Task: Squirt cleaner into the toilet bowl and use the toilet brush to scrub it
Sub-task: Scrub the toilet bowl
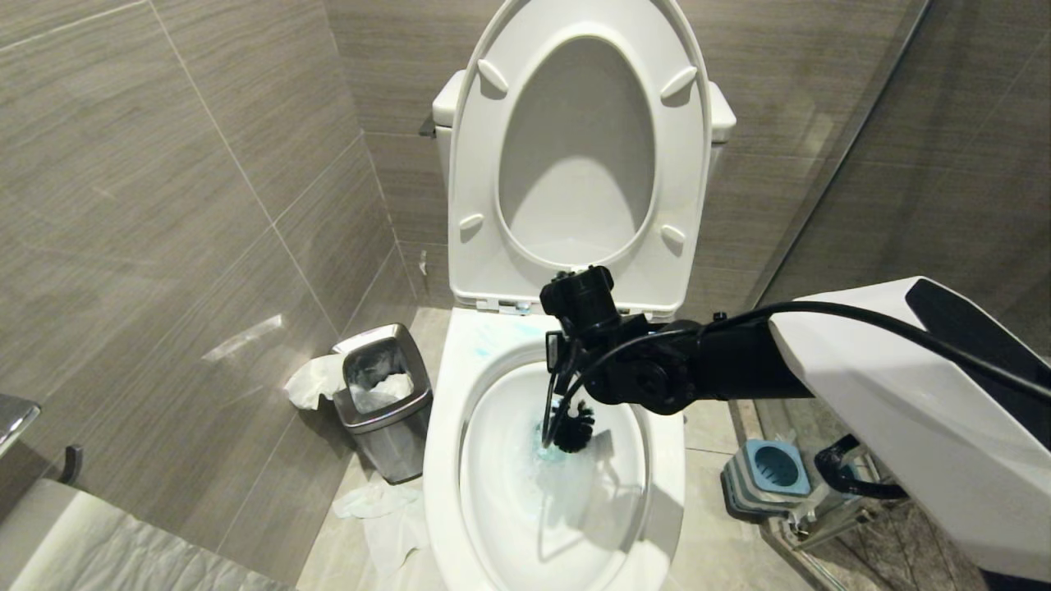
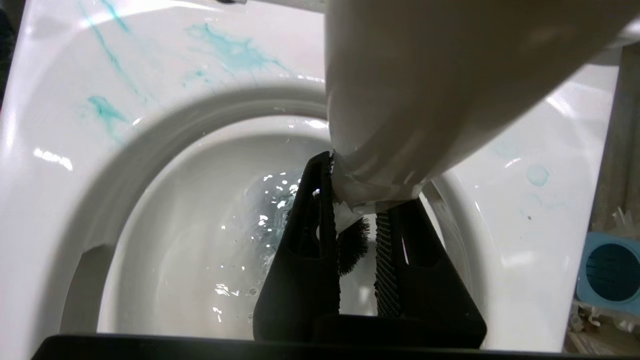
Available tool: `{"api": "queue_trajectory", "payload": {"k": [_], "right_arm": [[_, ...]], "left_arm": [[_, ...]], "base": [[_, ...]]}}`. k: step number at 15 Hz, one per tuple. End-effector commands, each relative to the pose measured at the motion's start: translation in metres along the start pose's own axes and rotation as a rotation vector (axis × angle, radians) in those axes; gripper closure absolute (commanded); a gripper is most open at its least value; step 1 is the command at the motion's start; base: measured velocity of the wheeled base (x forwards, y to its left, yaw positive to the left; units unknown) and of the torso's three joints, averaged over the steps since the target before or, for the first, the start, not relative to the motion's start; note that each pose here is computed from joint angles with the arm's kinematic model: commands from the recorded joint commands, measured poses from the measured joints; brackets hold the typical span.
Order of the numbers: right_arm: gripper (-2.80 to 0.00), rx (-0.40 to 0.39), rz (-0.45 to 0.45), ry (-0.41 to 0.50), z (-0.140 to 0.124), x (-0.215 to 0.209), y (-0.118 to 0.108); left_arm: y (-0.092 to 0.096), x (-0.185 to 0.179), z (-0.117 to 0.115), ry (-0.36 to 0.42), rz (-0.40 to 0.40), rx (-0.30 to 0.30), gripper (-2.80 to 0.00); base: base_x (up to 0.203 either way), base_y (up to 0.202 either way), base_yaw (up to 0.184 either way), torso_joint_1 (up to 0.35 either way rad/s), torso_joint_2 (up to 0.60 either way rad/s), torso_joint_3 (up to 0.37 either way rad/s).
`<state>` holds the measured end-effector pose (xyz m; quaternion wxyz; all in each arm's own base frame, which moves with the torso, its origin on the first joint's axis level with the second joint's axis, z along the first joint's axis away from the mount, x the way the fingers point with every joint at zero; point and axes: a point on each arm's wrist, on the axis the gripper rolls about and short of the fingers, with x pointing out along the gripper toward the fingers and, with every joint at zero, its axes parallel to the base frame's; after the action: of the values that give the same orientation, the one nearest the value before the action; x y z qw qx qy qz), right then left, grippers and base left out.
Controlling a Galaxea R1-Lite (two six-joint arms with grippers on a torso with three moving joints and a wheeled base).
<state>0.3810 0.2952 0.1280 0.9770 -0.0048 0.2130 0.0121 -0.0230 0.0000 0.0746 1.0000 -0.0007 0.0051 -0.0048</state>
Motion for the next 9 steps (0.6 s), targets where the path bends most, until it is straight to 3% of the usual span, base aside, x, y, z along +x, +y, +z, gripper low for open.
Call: {"api": "queue_trajectory", "payload": {"k": [1, 9], "right_arm": [[0.00, -0.006, -0.008, -0.012, -0.007, 0.015, 0.011], [0.00, -0.037, 0.107, -0.044, -0.021, -0.006, 0.068]], "left_arm": [[0.000, 0.000, 0.000, 0.001, -0.001, 0.000, 0.00], [0.000, 0.000, 0.000, 0.001, -0.001, 0.000, 0.00]], "base": [[0.000, 0.000, 0.000, 0.000, 0.00, 0.000], [0.000, 0.000, 0.000, 0.000, 0.00, 0.000]]}}
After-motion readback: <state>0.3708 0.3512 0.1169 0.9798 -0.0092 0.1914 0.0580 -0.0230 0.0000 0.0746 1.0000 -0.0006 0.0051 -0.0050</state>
